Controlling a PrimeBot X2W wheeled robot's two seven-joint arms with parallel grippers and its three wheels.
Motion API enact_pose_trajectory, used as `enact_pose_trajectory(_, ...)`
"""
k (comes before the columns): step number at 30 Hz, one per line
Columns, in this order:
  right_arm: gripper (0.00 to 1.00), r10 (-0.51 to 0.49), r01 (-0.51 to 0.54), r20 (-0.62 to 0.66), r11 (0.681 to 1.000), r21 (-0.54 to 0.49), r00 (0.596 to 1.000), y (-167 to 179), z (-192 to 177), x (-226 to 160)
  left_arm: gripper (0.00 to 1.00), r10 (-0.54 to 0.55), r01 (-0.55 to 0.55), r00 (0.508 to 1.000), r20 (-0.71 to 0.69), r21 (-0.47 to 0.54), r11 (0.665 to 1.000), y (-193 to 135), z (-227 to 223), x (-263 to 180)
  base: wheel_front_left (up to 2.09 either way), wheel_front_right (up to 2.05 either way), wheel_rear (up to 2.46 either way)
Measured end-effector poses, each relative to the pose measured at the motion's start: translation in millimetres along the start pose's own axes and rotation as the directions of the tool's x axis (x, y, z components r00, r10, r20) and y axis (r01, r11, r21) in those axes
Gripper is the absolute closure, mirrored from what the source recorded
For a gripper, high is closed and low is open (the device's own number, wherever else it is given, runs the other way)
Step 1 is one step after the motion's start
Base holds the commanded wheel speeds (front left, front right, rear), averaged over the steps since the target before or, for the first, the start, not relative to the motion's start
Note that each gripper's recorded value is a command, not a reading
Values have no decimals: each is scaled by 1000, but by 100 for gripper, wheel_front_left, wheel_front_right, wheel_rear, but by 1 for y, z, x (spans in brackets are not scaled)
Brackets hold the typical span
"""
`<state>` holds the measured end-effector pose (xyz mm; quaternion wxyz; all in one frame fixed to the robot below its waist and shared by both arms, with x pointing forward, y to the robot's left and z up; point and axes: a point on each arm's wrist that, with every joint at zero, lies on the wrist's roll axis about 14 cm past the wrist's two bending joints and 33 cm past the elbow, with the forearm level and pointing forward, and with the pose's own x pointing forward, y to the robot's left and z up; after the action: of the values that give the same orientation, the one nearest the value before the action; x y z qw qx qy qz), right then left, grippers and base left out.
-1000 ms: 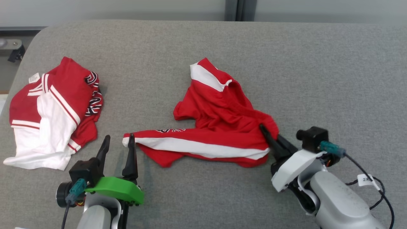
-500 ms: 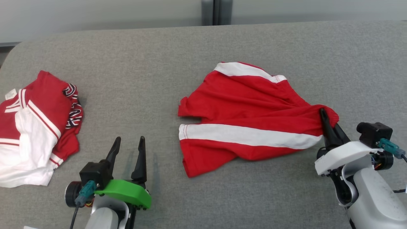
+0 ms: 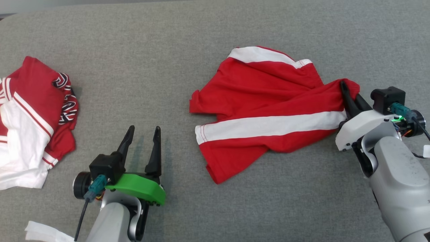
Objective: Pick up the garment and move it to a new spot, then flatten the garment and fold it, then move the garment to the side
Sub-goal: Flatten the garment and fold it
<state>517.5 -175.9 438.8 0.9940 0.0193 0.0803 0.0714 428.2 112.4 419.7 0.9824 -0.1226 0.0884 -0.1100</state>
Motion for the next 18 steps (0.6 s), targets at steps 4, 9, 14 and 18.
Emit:
enact_pose_trajectory(4,0,-12,11,-43,1000,-28,999,-4,-13,5,0,11,-11,1000,-13,-1,1000,4,-5,-1,0,0,0)
enact_pose_trajectory(9,0,-40,38,-36,998,-46,999,-11,-11,-6,0,9,-9,1000,-2,2,1000,3,0,-1,0,0,0)
enact_pose_trajectory(14,0,-70,68,-43,996,-64,997,-23,-16,-32,0,8,-8,1000,7,9,1000,1,3,-6,0,0,0)
enact_pose_trajectory(18,0,-102,97,-54,992,-79,993,-35,-21,-55,0,9,-9,1000,15,19,1000,-1,7,-13,0,0,0)
